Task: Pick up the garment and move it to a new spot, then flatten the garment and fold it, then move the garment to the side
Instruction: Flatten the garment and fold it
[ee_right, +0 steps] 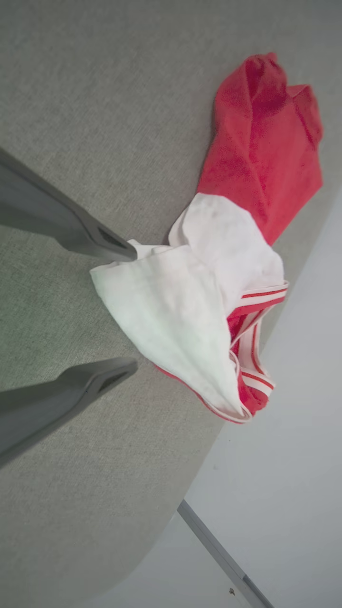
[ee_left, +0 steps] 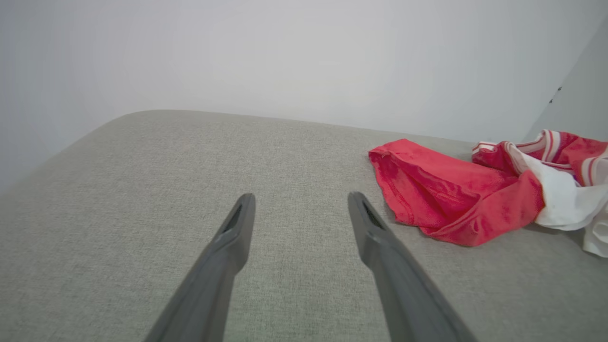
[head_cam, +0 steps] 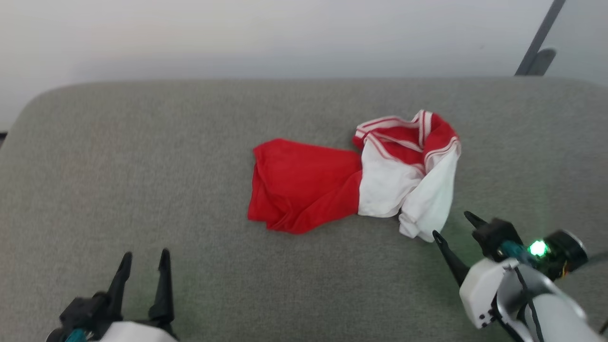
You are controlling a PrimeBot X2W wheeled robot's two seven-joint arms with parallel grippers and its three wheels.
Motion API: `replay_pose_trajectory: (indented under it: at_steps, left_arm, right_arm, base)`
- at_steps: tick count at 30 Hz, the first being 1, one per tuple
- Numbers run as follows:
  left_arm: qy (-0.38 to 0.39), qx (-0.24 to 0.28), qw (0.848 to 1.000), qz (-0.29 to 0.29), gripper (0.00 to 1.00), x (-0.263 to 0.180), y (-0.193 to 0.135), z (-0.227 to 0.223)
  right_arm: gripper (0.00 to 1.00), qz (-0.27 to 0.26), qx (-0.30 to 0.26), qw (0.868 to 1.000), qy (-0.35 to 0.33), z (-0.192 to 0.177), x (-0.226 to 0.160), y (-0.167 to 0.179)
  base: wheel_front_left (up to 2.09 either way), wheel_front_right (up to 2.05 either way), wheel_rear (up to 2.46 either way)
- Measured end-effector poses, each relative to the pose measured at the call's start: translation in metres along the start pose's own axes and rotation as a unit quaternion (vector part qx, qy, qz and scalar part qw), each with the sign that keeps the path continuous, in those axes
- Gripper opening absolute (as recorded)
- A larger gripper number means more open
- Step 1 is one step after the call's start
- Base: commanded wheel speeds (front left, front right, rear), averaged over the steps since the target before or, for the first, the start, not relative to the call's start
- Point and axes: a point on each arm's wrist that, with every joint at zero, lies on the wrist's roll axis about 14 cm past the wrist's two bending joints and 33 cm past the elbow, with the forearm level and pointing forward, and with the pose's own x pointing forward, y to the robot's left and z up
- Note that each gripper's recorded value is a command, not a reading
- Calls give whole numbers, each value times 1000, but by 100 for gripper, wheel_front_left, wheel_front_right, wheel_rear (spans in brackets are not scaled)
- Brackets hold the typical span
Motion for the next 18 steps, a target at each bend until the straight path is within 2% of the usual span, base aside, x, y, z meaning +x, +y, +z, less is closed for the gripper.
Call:
replay_pose_trajectory:
  at_steps: [8,13,14,15,17,18]
  left_arm:
    - [31,-23,999,3,100,16,-3,-22]
    - [38,-27,999,16,100,21,5,-26]
    - [39,-27,999,20,100,20,8,-27]
    - [41,-27,999,24,100,20,11,-28]
    - [40,-26,999,26,100,22,13,-27]
    - [40,-26,999,27,100,22,14,-27]
  right_arm:
    - [100,70,-59,988,124,-27,30,8]
    - [100,96,-68,981,153,-36,44,17]
    - [96,99,-68,981,153,-36,46,19]
    - [56,100,-68,981,154,-37,48,19]
    - [1,101,-70,980,156,-38,50,20]
    - [0,100,-69,980,158,-39,51,19]
  base:
    - [0,0,0]
    - [0,0,0]
    - [0,0,0]
    - [0,0,0]
    - [0,0,0]
    - [0,0,0]
